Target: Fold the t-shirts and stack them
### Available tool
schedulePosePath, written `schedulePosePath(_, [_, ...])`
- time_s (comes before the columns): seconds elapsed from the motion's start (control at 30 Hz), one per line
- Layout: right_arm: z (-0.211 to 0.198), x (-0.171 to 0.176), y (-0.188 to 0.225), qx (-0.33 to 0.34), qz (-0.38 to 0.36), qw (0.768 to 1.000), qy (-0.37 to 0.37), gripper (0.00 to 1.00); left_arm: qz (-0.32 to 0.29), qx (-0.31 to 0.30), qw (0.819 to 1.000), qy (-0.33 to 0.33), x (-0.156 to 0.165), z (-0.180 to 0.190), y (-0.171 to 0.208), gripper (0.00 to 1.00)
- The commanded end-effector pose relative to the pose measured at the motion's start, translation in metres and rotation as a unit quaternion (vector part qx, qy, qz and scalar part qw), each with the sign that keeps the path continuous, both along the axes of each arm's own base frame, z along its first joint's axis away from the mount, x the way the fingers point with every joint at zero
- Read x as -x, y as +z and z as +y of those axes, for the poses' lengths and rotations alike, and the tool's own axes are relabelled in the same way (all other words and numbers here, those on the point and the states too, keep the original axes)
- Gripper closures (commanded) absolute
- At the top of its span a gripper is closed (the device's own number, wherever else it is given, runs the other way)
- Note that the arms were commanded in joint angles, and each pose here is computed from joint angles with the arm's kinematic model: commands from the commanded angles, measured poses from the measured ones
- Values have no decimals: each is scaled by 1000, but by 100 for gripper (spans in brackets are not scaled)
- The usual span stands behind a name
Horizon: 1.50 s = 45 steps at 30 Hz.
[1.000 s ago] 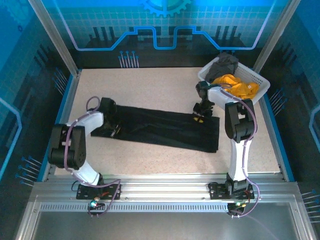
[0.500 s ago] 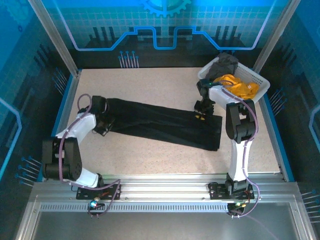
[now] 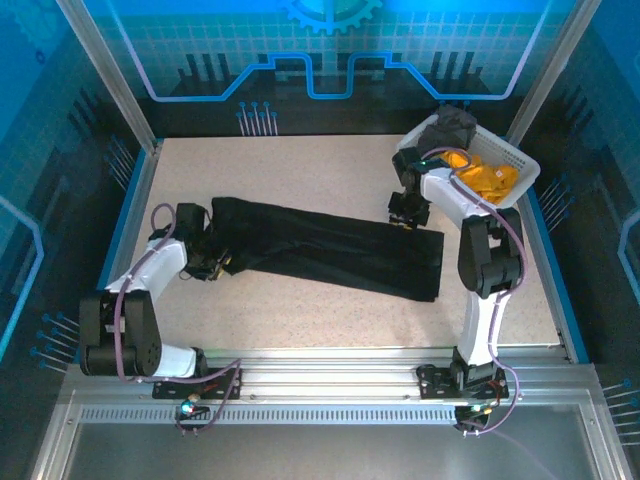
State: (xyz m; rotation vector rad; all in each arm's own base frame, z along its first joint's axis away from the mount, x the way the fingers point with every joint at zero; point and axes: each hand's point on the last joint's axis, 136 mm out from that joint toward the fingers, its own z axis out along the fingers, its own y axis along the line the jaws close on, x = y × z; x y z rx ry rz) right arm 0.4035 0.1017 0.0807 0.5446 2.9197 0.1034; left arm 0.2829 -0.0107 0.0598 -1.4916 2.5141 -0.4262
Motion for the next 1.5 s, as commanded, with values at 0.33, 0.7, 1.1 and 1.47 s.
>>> schedulePosePath(0.33, [129,41,93,-273,-153,927,208,51,-128,19,963,-237,-115,-51,47,45])
schedulePosePath(0.7, [125,74,98,-265,-145,933,196,51,-82,7,918,-388,-133,-93,-16,43])
schedulePosePath(1.1, [121,75,91,-252,-134,940,185,51,-92,30,920,-379,-82,-114,-5,88])
schedulePosePath(1.47, [123,74,84,-253,-124,940,191,52,-74,93,931,-345,-34,-151,-2,100])
